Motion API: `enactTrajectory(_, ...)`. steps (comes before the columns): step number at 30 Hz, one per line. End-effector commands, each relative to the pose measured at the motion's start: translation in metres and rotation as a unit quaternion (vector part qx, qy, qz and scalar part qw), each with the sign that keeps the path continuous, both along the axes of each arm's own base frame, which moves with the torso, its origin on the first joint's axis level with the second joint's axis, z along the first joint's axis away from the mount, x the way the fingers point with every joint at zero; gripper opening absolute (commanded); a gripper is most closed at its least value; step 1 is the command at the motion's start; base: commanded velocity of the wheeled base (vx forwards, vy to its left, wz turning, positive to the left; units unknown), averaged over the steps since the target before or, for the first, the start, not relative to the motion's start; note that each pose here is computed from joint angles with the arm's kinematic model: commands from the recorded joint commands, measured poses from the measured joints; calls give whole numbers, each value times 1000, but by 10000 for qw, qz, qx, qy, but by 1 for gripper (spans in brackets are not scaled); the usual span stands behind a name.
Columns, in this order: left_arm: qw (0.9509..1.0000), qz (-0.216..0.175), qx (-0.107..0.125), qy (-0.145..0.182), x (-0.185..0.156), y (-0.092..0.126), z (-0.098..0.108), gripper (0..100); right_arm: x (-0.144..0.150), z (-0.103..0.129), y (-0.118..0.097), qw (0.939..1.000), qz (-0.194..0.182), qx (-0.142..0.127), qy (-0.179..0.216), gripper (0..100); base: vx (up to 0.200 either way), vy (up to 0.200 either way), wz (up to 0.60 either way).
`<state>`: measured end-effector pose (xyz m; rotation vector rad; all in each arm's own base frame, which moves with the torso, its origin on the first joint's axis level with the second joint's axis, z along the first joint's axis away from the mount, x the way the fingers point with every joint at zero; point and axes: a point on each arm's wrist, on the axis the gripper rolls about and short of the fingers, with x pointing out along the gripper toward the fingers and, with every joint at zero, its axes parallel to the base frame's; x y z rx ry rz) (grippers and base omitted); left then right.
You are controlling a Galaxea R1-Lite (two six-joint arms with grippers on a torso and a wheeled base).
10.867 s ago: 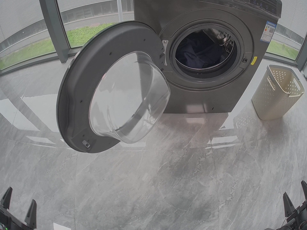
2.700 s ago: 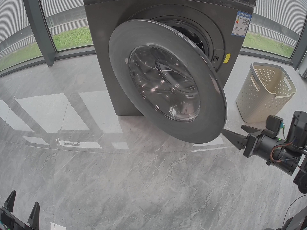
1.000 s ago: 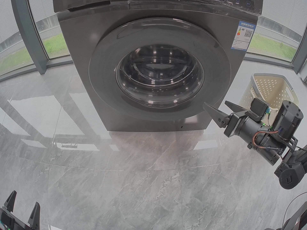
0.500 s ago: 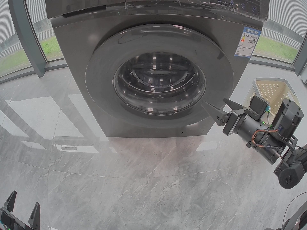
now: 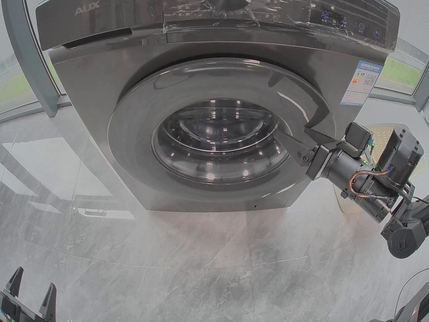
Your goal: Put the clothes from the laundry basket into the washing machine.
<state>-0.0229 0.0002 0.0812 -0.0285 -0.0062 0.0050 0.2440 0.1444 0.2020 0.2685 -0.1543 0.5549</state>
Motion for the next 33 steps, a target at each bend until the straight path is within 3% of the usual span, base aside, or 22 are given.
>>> enactTrajectory(1,10000,-3,-3,39,0,0,-5,100,5,10,-6,9992,-300,140,-202,100,0,0,0)
enactTrajectory(4,10000,5,-3,31,0,0,-5,100,2,6,-6,9994,-287,128,-129,100,0,0,0)
enactTrajectory(6,10000,5,-11,23,0,0,-5,100,-20,-10,-14,9997,-129,-147,137,100,0,0,0)
enactTrajectory(9,10000,5,-11,38,0,0,-5,100,-58,-34,-20,9957,552,-527,524,100,0,0,0)
enactTrajectory(10,10000,5,-11,31,0,0,-5,100,-62,-37,-21,9949,614,-563,572,100,0,0,0)
enactTrajectory(11,10000,5,-18,38,0,0,-5,100,-80,-52,-26,9903,846,-736,819,100,0,0,0)
enactTrajectory(14,10000,5,-18,31,0,0,-5,100,-106,-69,-44,9855,899,-1034,1003,100,0,0,0)
enactTrajectory(17,10000,5,-18,31,0,0,-5,100,-124,-68,-59,9871,816,-1090,844,100,0,0,0)
enactTrajectory(20,10000,13,-18,38,0,0,-5,100,-139,-54,-74,9935,561,-859,490,100,0,0,0)
enactTrajectory(22,10000,20,-19,31,0,0,-5,100,-143,-50,-87,9959,102,-775,459,100,0,0,0)
enactTrajectory(24,10000,5,-26,31,0,0,-5,100,-152,-50,-108,9935,-688,-758,507,100,0,0,0)
enactTrajectory(26,10000,20,-26,31,0,0,-5,100,-174,-49,-125,9889,-1246,-722,367,100,0,0,0)
enactTrajectory(33,10000,13,-26,31,0,0,-5,100,-244,-78,-143,9791,-1875,-790,39,100,0,0,0)
